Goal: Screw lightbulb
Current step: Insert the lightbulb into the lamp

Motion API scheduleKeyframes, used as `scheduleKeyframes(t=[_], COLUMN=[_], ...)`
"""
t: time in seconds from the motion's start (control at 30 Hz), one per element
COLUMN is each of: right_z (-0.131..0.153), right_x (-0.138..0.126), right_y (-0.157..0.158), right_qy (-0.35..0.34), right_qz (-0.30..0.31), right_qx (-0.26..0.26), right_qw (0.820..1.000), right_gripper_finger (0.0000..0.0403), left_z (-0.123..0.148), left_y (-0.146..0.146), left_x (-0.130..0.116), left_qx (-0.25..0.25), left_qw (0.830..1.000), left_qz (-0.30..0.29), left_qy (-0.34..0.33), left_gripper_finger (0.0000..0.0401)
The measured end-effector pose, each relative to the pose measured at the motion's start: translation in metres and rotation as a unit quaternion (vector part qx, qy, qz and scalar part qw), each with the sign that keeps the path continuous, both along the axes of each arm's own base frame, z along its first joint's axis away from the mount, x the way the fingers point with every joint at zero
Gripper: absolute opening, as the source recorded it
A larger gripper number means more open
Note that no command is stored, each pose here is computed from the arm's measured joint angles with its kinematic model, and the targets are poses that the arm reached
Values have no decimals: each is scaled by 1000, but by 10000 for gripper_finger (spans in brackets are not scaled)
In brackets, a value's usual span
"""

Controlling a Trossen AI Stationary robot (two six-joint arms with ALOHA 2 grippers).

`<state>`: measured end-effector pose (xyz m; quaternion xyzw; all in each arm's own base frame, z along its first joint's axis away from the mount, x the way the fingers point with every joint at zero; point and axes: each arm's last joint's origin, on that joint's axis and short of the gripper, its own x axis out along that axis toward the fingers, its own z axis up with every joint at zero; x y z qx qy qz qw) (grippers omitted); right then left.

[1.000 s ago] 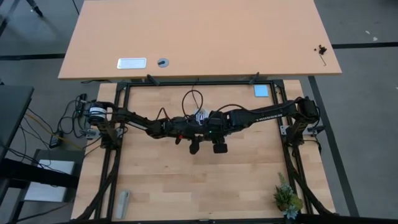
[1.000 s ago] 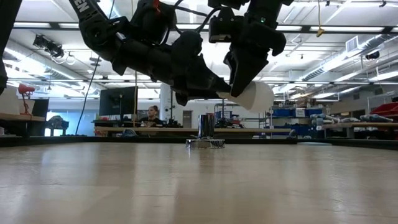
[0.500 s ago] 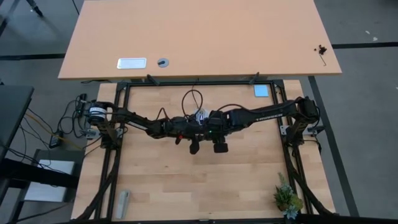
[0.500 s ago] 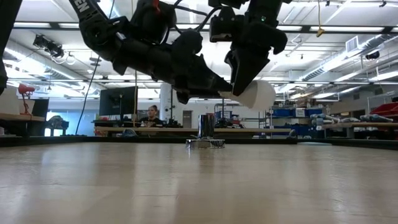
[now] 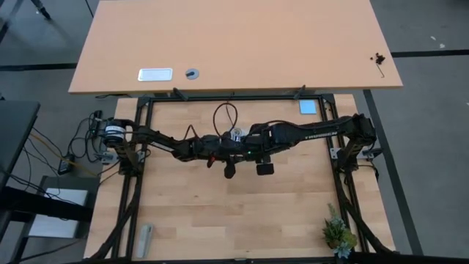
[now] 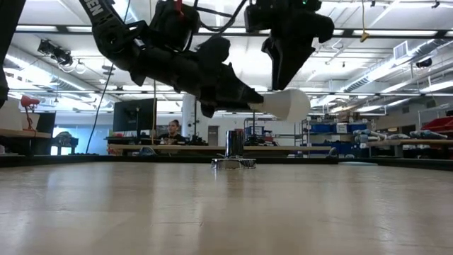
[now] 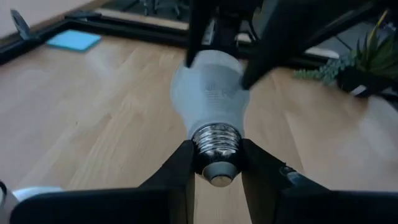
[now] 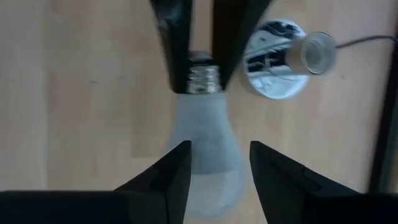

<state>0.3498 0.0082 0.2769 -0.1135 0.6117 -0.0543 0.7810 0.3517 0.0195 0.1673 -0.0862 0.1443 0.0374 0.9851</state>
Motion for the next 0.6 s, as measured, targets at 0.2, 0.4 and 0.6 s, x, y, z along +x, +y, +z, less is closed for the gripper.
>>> scheduleKeyframes(t=[0.2, 0.4, 0.6], right_z=[7, 26, 26], right_x=[-8, -18, -27], right_y=[-4, -5, -5], right_qy=[7, -28, -100], right_qz=[-14, -27, -30], right_qx=[-29, -35, -30], right_qw=[999, 999, 994], right_gripper_finger=[150, 129, 110], left_z=[-1, 3, 9], left_y=[6, 10, 10], left_x=[-1, -2, -3], left_qx=[0, 2, 15], left_qw=[1000, 1000, 1000], left_qz=[9, 12, 9], left_qy=[2, -5, -19], left_gripper_finger=[92, 92, 92])
